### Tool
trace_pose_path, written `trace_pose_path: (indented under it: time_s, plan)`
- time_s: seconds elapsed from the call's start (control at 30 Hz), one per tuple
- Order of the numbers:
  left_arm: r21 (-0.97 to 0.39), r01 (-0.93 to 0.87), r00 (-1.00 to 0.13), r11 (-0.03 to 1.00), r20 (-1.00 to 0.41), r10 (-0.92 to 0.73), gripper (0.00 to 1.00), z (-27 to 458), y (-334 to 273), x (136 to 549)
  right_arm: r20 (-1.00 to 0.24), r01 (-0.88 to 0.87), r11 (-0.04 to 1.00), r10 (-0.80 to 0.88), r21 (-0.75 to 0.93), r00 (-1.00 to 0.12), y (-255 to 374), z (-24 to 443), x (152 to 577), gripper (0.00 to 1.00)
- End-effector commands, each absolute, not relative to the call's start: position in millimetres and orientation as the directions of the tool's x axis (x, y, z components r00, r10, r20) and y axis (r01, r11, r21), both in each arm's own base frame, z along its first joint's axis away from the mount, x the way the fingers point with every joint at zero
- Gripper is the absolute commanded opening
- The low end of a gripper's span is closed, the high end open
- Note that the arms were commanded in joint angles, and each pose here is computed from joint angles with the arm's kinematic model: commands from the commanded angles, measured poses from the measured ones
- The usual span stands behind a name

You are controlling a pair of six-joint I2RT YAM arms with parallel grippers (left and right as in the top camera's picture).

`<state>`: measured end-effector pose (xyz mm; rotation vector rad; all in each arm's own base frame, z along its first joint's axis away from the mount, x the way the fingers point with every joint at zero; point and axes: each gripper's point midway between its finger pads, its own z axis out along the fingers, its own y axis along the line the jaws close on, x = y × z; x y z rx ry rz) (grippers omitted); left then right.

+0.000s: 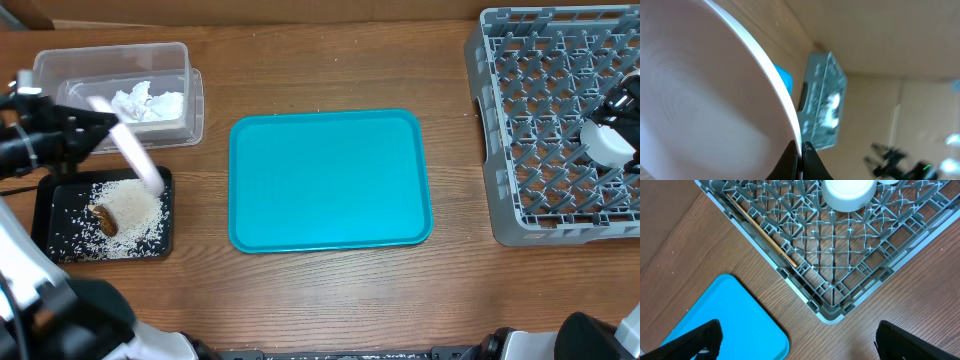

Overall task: Sort waste into correct bins and load items into the dishwasher
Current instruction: 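Carry the emptied plate back and set it on the teal tray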

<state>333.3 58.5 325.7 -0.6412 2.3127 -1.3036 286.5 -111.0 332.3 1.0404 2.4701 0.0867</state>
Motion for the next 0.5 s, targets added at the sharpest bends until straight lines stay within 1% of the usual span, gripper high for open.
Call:
trace_pose_path:
  time_s: [0.0,0.1,0.17,0.2,0.33,0.4,0.47]
  plan:
    - [-0.776,-0.173,-0.855,0.607,-0.188,-0.484,0.04,333,19,317,-0.404,0.665,0.710,0.692,0.230,-0.599,-114,337,287,1.00]
    - [-0.647,-0.197,-0.888,0.737,-0.200,-0.414,0.04,320,-7,313,-0.405,0.665,0.710,0.691,0.230,-0.598,-114,337,287,1.00]
    - [-0.553,-0.219,-0.908,0.804,-0.185,-0.375,0.04,307,-25,312,-0.405,0.665,0.710,0.691,0.230,-0.598,-114,337,287,1.00]
    - [-0.487,-0.210,-0.930,0.848,-0.170,-0.327,0.04,297,-45,310,-0.405,0.665,0.710,0.691,0.230,-0.598,-114,337,287,1.00]
    - [-0.424,-0.035,-0.978,0.905,-0.171,-0.118,0.04,283,-123,305,-0.404,0.665,0.710,0.691,0.230,-0.599,-114,337,287,1.00]
    - [-0.386,0.018,-0.983,0.922,-0.176,-0.055,0.04,273,-157,304,-0.405,0.665,0.710,0.691,0.230,-0.598,-114,337,287,1.00]
    - [-0.318,0.047,-0.982,0.947,-0.190,-0.015,0.04,258,-186,307,-0.405,0.665,0.710,0.691,0.230,-0.598,-114,337,287,1.00]
